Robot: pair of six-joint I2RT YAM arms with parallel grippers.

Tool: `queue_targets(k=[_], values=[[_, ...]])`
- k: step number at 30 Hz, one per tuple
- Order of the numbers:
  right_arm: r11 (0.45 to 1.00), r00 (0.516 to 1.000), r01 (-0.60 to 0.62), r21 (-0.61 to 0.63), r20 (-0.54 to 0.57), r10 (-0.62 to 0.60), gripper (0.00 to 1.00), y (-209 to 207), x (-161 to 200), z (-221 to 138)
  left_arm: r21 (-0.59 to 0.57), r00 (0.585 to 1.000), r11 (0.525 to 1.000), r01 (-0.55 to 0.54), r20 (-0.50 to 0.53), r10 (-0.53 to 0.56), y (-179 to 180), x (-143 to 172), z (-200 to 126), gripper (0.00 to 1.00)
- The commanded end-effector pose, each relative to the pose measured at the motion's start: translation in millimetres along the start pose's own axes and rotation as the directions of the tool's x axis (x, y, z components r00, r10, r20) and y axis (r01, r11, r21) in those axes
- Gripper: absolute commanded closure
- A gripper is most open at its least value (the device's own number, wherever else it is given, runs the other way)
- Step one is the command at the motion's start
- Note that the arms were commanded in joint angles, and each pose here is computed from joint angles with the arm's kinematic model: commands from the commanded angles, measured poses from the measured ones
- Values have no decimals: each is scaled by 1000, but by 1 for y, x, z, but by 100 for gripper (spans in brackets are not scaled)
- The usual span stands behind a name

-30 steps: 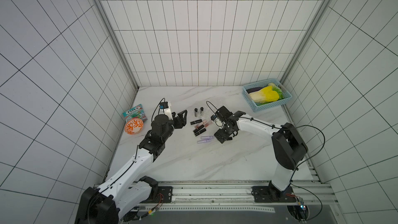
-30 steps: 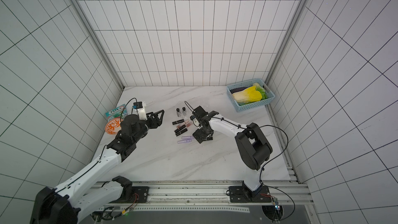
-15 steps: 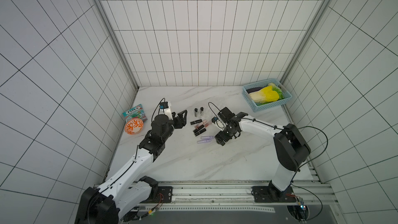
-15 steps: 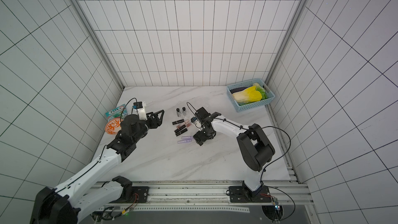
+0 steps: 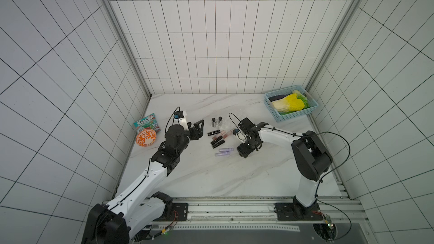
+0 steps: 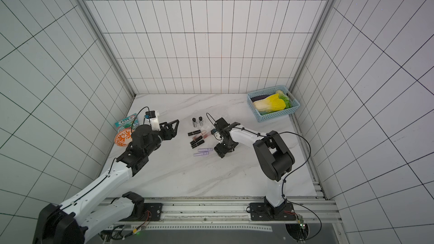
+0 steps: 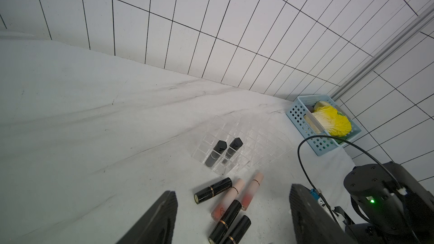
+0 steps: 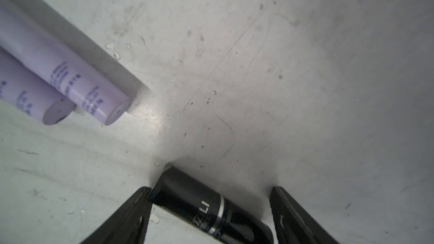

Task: Arrange the lipsticks in the organizer
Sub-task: Pick up the lipstick at the center of the board.

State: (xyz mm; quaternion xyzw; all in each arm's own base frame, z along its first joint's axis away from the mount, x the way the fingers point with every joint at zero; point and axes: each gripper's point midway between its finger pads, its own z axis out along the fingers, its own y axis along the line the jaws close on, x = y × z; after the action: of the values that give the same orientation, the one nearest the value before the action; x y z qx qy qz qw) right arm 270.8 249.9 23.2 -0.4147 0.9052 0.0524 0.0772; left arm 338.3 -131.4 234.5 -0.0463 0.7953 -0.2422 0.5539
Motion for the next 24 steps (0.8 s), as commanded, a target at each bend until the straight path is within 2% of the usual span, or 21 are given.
queue_targets(k=[1,6,9,12,15,18,20,22,24], values=[[999,997,-34,16,-67,35,24,-5,13,11,15,999,1000,-11,45,10,-7,-17,-2,26],[998,990,-60,36,-127,64,40,-8,24,19,12,999,1000,-13,48,13,-7,-18,-3,26],[996,987,-83,37,-136,87,55,-7,28,21,17,999,1000,-11,46,10,-8,-18,-3,26],[995,988,-99,30,-112,102,64,-5,27,13,34,999,999,-12,40,10,-11,-17,-2,26],[993,992,-114,23,-43,115,70,-4,19,-8,71,999,997,-24,26,22,-19,-16,-1,26],[990,988,-138,-18,67,139,74,-1,5,-42,155,999,987,-45,10,44,-35,-18,0,26],[988,976,-143,-63,158,151,75,4,-4,-71,264,998,963,-56,-9,61,-57,-18,-3,26],[985,959,-136,-110,234,158,76,11,-10,-96,391,995,919,-60,-45,84,-82,-18,-9,25],[978,935,-118,-173,312,168,76,21,-14,-124,503,991,863,-38,-90,96,-104,-15,-16,18]])
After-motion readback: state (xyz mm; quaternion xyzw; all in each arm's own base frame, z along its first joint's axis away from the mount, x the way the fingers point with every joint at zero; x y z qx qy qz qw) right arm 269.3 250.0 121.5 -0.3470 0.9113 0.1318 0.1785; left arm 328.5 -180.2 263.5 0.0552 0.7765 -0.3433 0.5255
